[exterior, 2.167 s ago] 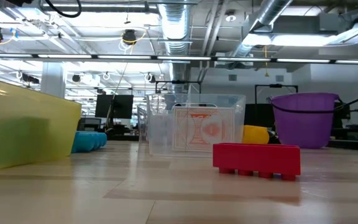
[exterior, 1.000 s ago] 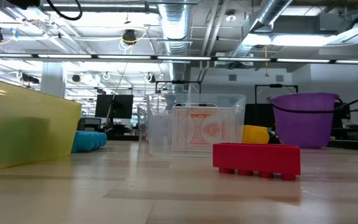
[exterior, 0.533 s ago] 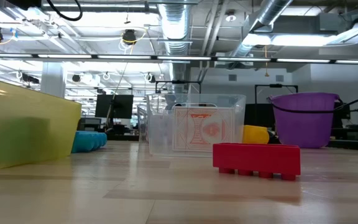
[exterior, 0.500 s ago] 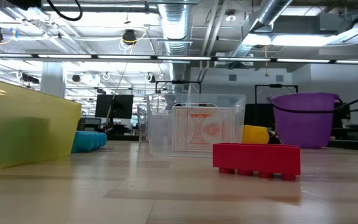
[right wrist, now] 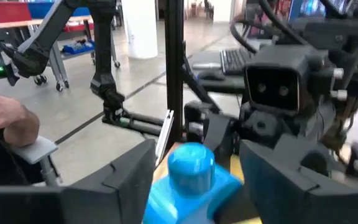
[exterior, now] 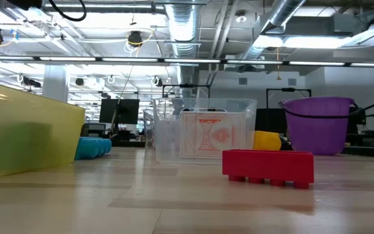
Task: Pick & Place Toys
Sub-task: Put the light blue game piece into the yellow bin
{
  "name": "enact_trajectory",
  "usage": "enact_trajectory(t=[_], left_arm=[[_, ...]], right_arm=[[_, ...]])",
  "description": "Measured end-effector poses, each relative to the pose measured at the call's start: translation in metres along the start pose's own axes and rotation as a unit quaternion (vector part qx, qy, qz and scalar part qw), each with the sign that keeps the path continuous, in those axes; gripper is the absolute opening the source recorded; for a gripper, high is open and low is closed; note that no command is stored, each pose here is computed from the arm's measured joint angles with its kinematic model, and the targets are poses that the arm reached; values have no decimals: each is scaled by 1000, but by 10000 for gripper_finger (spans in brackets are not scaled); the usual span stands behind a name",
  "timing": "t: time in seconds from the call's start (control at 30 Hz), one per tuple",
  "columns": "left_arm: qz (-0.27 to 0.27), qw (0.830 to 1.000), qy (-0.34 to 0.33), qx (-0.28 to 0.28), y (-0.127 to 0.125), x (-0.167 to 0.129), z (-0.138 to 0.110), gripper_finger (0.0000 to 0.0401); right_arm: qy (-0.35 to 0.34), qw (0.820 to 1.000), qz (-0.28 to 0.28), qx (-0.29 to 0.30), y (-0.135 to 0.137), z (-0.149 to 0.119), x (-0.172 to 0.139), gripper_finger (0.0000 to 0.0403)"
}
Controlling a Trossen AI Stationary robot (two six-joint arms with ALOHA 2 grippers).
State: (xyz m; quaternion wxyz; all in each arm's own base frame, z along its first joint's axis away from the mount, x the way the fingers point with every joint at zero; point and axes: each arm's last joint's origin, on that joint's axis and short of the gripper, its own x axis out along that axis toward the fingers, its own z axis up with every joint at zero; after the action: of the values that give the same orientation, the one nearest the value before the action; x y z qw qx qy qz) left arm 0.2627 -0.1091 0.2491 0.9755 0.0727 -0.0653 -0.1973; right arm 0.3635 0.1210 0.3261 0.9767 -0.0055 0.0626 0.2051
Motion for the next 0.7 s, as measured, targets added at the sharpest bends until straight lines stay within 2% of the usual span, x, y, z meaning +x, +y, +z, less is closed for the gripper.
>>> enact_trajectory(t=[0.07,0.23,0.4,0.57,0.7], left_arm=[[0,1000,4,0,0,0,-1,141],[-2,1000,17,0,-1,0,-3,141],[-1,1000,21,-1,-1,0,-4,142],[-3,999,32,-8,-1,-1,-6,142],[-3,999,44,-9,-1,-3,-5,142]], right_arm=[[11,1000,-2,12,0,2,-4,241],[90,993,-26,71,1,-7,-14,245],[138,984,-39,108,18,-11,-22,244],[170,976,-95,97,49,-17,-28,244],[159,975,-128,90,73,-8,-43,244]])
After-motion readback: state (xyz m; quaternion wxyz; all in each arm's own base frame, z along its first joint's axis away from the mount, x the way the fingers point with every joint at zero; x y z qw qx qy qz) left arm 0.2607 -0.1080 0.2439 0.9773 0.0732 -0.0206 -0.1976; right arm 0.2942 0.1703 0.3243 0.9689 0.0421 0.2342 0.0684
